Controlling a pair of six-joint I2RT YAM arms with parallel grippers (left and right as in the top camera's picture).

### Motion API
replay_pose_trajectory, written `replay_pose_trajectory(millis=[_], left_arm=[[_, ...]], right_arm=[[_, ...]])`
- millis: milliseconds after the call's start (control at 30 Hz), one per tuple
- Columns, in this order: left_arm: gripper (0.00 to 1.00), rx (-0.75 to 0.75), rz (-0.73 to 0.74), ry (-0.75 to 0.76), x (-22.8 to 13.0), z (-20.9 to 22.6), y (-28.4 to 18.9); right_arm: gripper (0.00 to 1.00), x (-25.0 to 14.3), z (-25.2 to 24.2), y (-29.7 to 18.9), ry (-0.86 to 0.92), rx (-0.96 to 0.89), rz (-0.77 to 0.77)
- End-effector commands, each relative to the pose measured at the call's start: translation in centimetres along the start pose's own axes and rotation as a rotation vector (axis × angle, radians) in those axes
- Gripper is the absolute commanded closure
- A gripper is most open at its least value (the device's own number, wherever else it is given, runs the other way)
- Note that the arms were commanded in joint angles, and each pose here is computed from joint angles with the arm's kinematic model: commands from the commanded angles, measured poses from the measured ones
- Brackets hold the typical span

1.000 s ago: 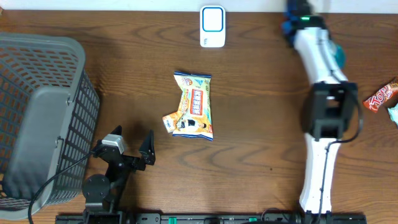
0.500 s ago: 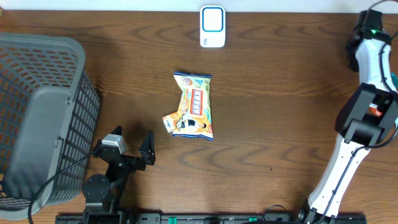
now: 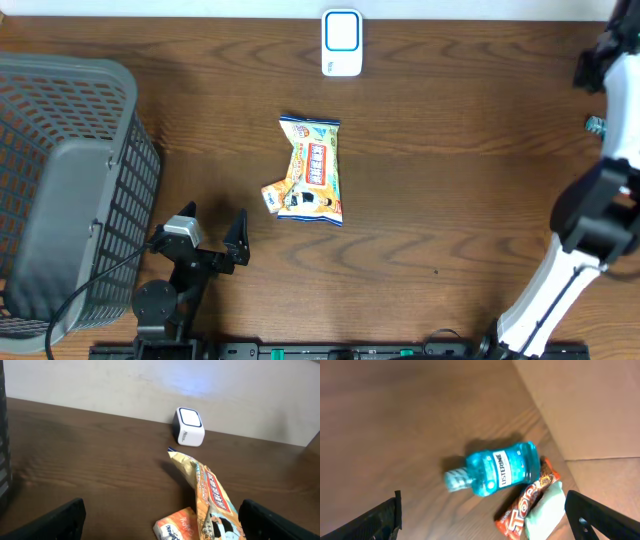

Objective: Scan the item barcode
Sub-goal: 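Move the right gripper to the yellow snack bag and grasp it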

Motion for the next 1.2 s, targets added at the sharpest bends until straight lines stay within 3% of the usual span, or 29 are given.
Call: replay_pose_trajectory(millis=[0, 200, 400, 600, 800, 1167], left_arm=[[0.02, 0.007, 0.042, -0.012, -1.1, 0.4, 0.1], [0.02, 0.007, 0.042, -0.012, -1.1, 0.4, 0.1], [0.02, 0.007, 0.042, -0.012, -1.1, 0.4, 0.1], [0.02, 0.007, 0.042, -0.012, -1.1, 0.4, 0.1], [0.02, 0.007, 0.043, -0.012, -1.1, 0.3, 0.1], [0.02, 0.007, 0.042, -0.012, -1.1, 0.4, 0.1]], right_arm=[[0.01, 1.6, 0.8, -8.0, 0.111, 0.241, -0.138], [0.01, 0.7, 4.7, -18.1, 0.186, 0.683, -0.168], [0.01, -1.4, 11.5, -25.4, 0.061, 0.991, -0.129], [0.01, -4.7, 16.8, -29.4, -0.110, 1.002, -0.076], [0.01, -9.2, 21.4, -31.9, -0.295, 0.867, -0.057], [0.01, -15.2, 27.8, -29.5, -0.366, 0.805, 0.043]])
Point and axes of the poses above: each gripper's point midway between its finger pads, its own y axis out along the fingers, its own z axis along the line the jaws close on, x = y × z, the point moved 7 cm from there along -y, back along the fingers, and after that the axes turned 7 degrees about -y, right-handed, at the moved point
